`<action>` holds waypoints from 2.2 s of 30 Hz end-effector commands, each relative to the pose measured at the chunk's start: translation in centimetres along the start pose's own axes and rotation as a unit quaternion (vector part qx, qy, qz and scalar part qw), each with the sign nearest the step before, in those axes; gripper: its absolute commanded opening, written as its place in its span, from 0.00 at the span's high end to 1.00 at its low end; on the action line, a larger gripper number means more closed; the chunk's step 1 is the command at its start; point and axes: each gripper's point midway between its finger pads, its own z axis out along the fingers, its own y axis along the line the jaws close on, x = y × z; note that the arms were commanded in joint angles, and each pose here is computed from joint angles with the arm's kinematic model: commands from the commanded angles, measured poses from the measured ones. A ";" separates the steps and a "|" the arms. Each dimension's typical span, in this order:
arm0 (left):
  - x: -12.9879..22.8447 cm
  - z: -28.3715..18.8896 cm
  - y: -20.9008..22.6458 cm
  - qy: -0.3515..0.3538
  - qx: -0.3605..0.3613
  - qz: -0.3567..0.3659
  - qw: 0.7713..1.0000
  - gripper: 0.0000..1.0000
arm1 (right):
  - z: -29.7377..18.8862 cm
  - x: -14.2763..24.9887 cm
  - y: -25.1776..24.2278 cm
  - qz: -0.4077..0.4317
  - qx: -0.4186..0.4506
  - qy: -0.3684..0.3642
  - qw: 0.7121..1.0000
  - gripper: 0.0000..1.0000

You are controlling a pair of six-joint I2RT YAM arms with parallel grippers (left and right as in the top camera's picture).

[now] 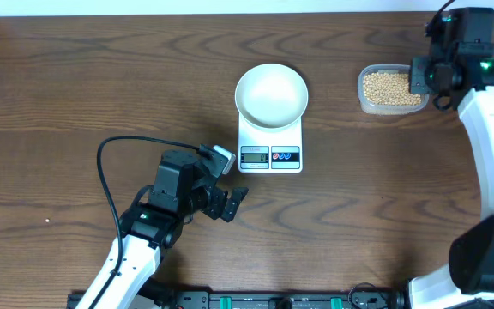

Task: Scoop item into bowl and weigh 50g on scale
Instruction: 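Dip the red scoop into the soybeans with the right gripper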

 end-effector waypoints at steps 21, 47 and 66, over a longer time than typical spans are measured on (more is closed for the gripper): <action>0.1 0.0 0.0 0.001 0.000 -0.006 1.000 0.00 | 6.5 2.7 0.8 -0.044 0.016 0.076 0.996 0.99; 0.1 0.0 0.0 0.001 0.000 -0.006 1.000 0.00 | 8.2 4.6 7.7 0.116 -0.182 0.133 0.967 0.99; 0.1 0.0 0.0 0.001 0.000 -0.006 1.000 0.00 | 8.4 6.0 7.6 0.144 -0.187 0.156 0.959 0.99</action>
